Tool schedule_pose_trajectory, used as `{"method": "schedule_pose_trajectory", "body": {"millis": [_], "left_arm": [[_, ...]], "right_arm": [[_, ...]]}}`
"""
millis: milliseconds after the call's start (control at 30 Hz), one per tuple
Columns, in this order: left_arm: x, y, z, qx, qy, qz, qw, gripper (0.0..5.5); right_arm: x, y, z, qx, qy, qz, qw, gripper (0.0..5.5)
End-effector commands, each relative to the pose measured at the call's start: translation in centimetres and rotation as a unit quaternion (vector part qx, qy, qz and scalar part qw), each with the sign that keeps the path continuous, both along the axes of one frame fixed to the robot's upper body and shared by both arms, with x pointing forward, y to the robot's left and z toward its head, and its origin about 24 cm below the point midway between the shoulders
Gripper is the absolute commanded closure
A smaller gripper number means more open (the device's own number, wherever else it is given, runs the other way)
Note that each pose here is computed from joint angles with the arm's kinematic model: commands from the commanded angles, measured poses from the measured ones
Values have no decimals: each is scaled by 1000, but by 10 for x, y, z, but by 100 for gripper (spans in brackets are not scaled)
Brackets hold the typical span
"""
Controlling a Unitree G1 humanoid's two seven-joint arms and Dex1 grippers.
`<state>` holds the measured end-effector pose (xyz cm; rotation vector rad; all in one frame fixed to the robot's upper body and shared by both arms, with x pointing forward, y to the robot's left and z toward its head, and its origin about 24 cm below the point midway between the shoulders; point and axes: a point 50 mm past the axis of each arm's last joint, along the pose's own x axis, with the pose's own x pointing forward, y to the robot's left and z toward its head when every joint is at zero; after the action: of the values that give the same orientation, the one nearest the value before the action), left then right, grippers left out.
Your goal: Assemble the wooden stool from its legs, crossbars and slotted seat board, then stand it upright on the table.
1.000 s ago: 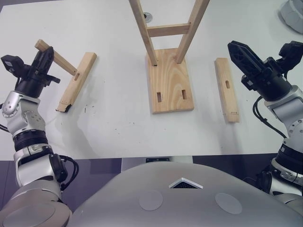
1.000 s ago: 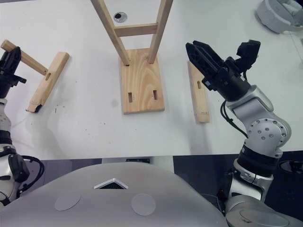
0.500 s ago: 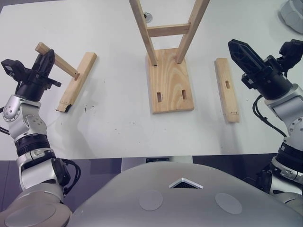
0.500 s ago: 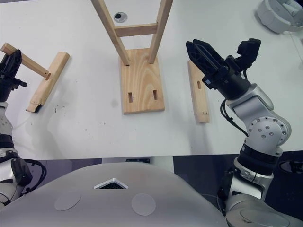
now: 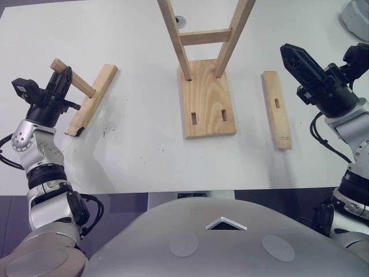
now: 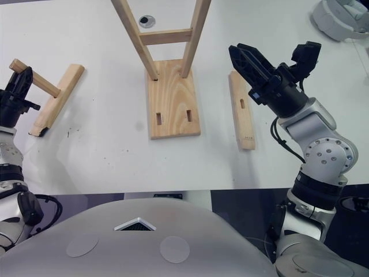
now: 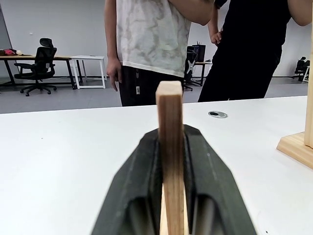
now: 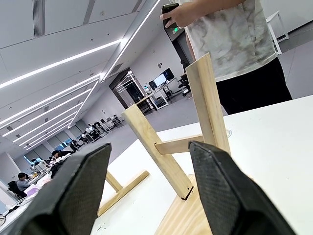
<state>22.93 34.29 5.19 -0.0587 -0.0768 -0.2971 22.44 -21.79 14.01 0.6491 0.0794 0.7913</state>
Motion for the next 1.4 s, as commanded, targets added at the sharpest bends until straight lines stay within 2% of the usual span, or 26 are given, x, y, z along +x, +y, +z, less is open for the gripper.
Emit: {"method": "schedule_pose_trajectory", "body": {"millis": [33, 200, 533, 667, 833, 867, 1000, 1200, 1333, 1400], "left_arm": [[-12, -8, -23, 3, 42, -11, 999, 510], [-33, -13, -53, 17, 97, -1, 995, 510], [-37, -16, -71, 29, 159, 3, 987, 510], [-35, -14, -73, 22, 162, 15, 986, 510], [-27, -4, -56, 14, 125, 43, 991, 510], [-26, -1, -50, 13, 109, 51, 993, 474], [-21, 6, -32, 15, 72, 62, 995, 406], [-17, 5, -16, 51, 58, 51, 996, 316], [-38, -3, -21, 117, 167, 43, 978, 248], [-46, -9, -26, 115, 222, 41, 967, 248]], "right_arm": [[2, -2, 4, -5, -4, 6, 1000, 254], [3, -4, 5, -8, -4, 6, 1000, 254], [5, -1, 5, -18, -3, 15, 1000, 254], [5, 0, 4, -19, -5, 16, 1000, 254], [6, 1, 4, -18, -8, 16, 1000, 254], [6, 1, 4, -18, -8, 17, 1000, 254], [4, 1, 4, -16, -10, 14, 1000, 254], [3, 1, 2, -16, -9, 13, 1000, 254], [-1, -3, 1, -17, -6, 5, 1000, 254], [-3, -2, -1, -17, -2, 2, 1000, 254]]}}
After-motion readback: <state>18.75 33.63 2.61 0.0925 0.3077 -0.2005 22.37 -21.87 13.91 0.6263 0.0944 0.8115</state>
